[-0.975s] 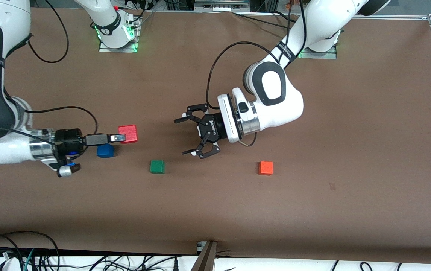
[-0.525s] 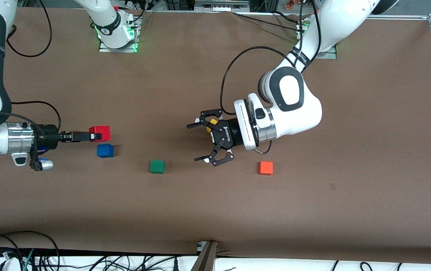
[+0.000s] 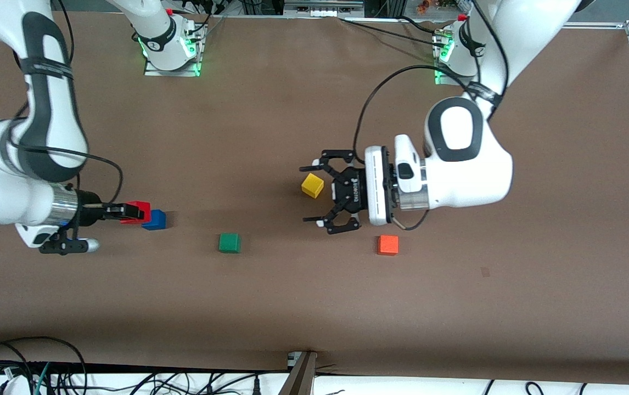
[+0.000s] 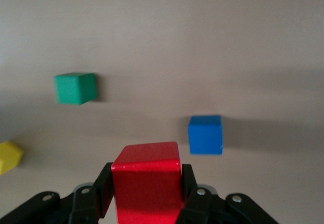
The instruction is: Pass red block to right arm, stack on blue
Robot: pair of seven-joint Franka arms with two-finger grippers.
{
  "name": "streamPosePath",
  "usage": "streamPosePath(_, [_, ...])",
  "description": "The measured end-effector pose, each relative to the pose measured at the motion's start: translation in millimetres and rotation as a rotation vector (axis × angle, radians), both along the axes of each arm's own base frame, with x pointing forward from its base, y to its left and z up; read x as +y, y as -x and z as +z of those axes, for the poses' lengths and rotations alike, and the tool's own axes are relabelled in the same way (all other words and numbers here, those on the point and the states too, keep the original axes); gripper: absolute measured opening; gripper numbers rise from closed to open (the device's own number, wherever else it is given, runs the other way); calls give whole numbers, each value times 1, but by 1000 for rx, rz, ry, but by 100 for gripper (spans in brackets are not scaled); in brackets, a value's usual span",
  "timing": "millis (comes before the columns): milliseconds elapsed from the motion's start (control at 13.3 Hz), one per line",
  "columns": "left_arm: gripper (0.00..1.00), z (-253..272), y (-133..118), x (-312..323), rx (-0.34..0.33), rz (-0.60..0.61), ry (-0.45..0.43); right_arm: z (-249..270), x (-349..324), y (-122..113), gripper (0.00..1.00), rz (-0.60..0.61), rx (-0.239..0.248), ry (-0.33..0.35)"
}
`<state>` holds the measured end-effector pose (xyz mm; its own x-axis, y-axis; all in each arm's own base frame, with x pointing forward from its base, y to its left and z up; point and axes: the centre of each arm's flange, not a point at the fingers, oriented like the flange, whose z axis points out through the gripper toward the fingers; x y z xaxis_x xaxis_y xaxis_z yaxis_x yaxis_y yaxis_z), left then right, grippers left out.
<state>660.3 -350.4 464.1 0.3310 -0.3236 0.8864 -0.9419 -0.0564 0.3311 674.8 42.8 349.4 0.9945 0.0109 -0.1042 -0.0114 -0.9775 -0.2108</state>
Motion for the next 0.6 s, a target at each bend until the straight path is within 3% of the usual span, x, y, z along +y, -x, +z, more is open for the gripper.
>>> streamPosePath(225, [100, 19, 9, 20, 110, -58, -122, -48, 13, 12, 57, 2, -66, 54])
streamPosePath(600, [100, 17, 23, 35, 279, -91, -359, -77, 21, 31, 57, 54, -62, 118])
